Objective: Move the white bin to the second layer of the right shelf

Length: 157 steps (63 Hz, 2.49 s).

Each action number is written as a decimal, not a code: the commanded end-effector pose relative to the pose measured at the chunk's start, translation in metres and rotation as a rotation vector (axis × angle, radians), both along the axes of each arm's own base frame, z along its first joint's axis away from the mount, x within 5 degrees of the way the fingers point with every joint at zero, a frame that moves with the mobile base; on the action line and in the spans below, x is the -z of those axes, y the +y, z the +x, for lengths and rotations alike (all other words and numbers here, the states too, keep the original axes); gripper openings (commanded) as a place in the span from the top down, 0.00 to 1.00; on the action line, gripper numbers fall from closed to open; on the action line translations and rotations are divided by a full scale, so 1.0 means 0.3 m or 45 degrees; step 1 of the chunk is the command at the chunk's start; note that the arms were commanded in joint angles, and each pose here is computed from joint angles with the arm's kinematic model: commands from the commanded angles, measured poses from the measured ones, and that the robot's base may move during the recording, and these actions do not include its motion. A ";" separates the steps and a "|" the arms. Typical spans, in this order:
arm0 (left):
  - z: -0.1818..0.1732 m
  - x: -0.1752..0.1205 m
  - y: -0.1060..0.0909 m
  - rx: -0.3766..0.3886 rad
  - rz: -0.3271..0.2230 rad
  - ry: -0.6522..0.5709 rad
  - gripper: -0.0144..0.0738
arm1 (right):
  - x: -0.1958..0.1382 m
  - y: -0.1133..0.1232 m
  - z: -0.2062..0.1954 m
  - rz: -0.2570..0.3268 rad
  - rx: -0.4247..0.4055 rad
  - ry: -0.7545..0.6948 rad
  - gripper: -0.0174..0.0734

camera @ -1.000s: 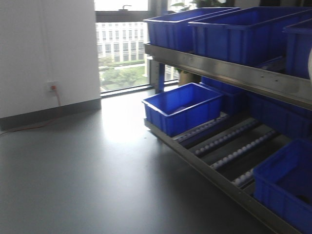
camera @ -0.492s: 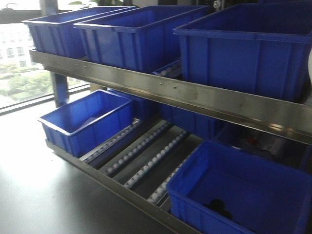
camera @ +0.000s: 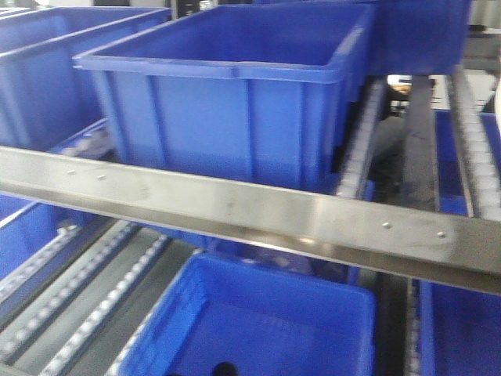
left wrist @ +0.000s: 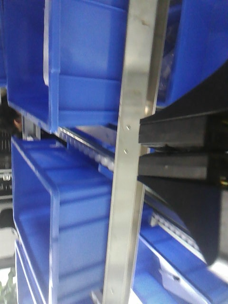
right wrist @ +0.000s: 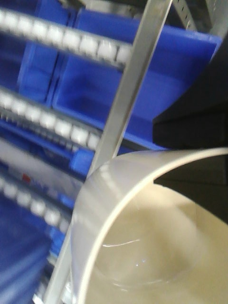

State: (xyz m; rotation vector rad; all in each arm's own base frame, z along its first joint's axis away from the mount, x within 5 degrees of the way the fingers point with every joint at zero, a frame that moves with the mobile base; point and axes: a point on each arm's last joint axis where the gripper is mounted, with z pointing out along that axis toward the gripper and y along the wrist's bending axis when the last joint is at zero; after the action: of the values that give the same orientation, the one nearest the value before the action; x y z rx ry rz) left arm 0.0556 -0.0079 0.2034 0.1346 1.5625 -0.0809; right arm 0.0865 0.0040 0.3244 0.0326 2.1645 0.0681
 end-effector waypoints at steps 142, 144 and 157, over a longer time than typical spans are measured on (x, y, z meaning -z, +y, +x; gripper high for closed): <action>0.001 0.013 0.001 -0.001 -0.022 -0.076 0.74 | -0.053 0.004 0.010 0.022 -0.008 -0.141 0.74; 0.001 0.013 0.001 -0.001 -0.022 -0.076 0.74 | -0.054 0.004 0.011 0.023 -0.008 -0.146 0.74; 0.001 0.013 0.001 -0.001 -0.022 -0.076 0.74 | -0.027 0.008 0.076 0.017 -0.008 -0.043 0.74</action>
State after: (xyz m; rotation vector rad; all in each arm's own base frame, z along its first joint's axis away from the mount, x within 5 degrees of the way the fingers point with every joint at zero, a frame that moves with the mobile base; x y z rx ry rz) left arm 0.0556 -0.0079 0.2034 0.1346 1.5625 -0.0809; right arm 0.0925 0.0053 0.3217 0.0376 2.1948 0.0838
